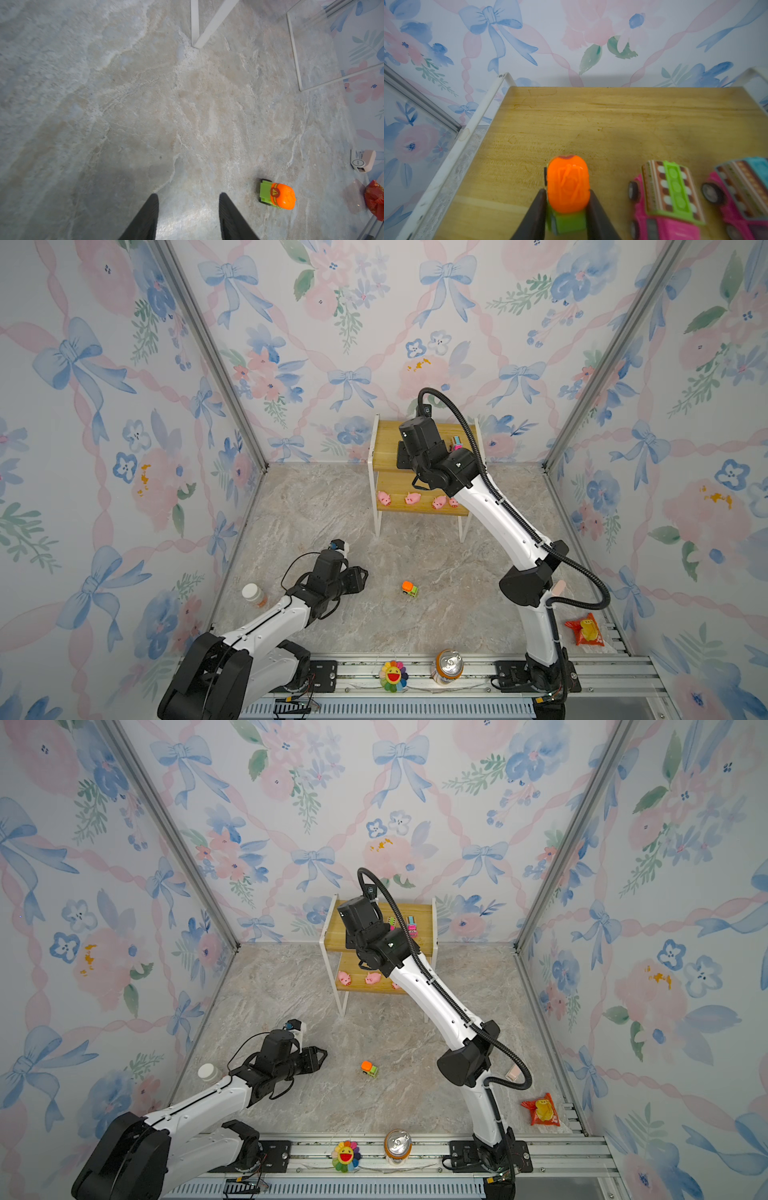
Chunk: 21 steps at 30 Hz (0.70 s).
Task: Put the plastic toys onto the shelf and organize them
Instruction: 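Lower the mixer truck beside the green-topped truck and open the right gripper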
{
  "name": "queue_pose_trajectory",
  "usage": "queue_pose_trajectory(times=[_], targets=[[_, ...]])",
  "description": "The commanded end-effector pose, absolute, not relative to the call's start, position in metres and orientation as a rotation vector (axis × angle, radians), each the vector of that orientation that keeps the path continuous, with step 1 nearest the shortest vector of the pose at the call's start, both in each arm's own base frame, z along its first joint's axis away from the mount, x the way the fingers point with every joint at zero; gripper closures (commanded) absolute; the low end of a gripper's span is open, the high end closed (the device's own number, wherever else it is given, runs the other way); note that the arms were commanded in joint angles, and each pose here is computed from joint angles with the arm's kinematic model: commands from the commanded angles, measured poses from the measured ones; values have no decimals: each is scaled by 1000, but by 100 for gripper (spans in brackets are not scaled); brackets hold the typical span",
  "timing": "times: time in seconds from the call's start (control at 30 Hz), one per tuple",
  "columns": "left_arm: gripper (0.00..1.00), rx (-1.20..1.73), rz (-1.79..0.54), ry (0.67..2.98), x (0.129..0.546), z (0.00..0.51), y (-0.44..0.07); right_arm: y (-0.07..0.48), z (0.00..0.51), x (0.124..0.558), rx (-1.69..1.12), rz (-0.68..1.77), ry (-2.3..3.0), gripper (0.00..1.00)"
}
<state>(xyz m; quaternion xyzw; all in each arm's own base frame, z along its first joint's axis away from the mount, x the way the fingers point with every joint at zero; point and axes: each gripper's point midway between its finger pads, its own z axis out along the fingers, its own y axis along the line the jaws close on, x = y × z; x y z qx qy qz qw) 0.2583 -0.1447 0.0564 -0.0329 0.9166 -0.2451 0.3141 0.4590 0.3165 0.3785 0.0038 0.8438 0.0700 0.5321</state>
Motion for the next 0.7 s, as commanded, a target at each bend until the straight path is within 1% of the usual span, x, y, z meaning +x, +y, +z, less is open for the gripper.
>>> queue_pose_trajectory(times=[0.0, 0.07, 0.23, 0.43, 0.53, 0.67], targets=[[52, -51, -659, 2392, 261, 62, -149, 313, 385, 462, 12, 167, 1998, 67], [52, -49, -660, 2391, 261, 63, -149, 311, 386, 461, 12, 167, 1998, 61], [52, -49, -662, 2389, 261, 63, -150, 312, 391, 459, 5, 175, 1986, 60], [52, -49, -664, 2386, 262, 65, -150, 312, 403, 452, -22, 185, 1966, 55], [52, -49, -664, 2383, 263, 66, -150, 311, 417, 440, -48, 191, 1949, 51], [52, -48, -666, 2382, 263, 66, -151, 307, 440, 407, -129, 189, 1929, 43]])
